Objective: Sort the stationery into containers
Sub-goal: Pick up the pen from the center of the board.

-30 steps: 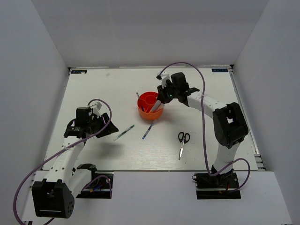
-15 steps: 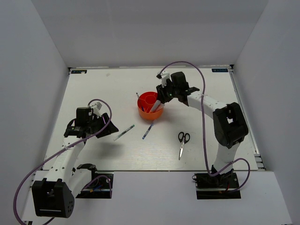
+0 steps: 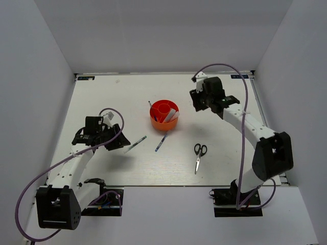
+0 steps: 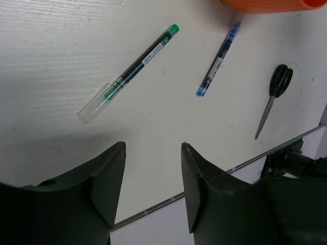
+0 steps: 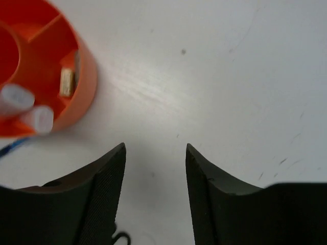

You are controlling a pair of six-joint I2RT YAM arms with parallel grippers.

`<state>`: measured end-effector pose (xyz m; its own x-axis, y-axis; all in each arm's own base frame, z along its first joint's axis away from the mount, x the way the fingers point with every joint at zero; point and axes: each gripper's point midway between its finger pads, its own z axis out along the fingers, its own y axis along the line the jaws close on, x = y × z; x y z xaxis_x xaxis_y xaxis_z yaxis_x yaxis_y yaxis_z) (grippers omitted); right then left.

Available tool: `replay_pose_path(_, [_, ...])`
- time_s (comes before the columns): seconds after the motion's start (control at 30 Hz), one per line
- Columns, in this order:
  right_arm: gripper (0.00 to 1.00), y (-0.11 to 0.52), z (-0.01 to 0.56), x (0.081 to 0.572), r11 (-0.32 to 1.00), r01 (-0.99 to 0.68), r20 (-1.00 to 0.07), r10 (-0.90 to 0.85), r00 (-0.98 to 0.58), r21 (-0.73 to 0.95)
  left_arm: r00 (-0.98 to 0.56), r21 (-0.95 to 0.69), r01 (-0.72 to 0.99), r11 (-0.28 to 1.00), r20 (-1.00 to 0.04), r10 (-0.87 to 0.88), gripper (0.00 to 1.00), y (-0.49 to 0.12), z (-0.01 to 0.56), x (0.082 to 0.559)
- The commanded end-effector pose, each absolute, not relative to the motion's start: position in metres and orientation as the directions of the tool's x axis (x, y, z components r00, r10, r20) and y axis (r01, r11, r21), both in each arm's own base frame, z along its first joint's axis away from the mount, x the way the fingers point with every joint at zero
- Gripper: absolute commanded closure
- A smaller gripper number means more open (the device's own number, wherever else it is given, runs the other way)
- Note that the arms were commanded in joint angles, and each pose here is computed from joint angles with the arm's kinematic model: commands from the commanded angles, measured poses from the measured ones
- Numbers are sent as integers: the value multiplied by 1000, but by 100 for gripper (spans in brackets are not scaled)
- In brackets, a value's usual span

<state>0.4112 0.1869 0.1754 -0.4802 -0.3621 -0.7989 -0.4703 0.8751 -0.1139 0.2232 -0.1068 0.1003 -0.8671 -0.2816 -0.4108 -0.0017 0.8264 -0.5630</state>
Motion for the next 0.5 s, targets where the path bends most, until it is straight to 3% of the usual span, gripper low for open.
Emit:
replay_pose_path(0.0, [45, 179, 151, 336, 776, -631, -676, -457, -578, 15, -864, -576, 59, 815, -438, -247, 40, -115, 112, 233])
replay_pose_path(0.07, [48, 169, 141, 306, 749, -662, -644, -489, -589, 36, -879, -557, 74, 827, -428, -210, 36, -120, 109, 233])
replay_pose_path(0.1, [55, 165, 136, 290, 738, -673, -633, -498, -593, 49, -874, -540, 101, 836, -449, -184, 34, -121, 117, 238])
replay_pose_path(0.13, [71, 158, 123, 277, 740, -670, -605, -509, -612, 56, -892, -491, 99, 865, -430, -141, 34, -123, 106, 236])
replay_pose_path(0.2, [80, 147, 113, 253, 738, -672, -581, -519, -627, 66, -871, -405, 141, 903, -484, -81, 34, -119, 115, 249])
replay_pose_path(0.23, [90, 145, 111, 247, 736, -673, -577, -520, -630, 71, -885, -351, 122, 928, -461, -58, 37, -113, 103, 252])
replay_pose_path(0.47, [89, 142, 102, 218, 747, -652, -612, -458, -645, 128, -889, -118, 221, 968, -433, 150, 61, -109, 86, 275])
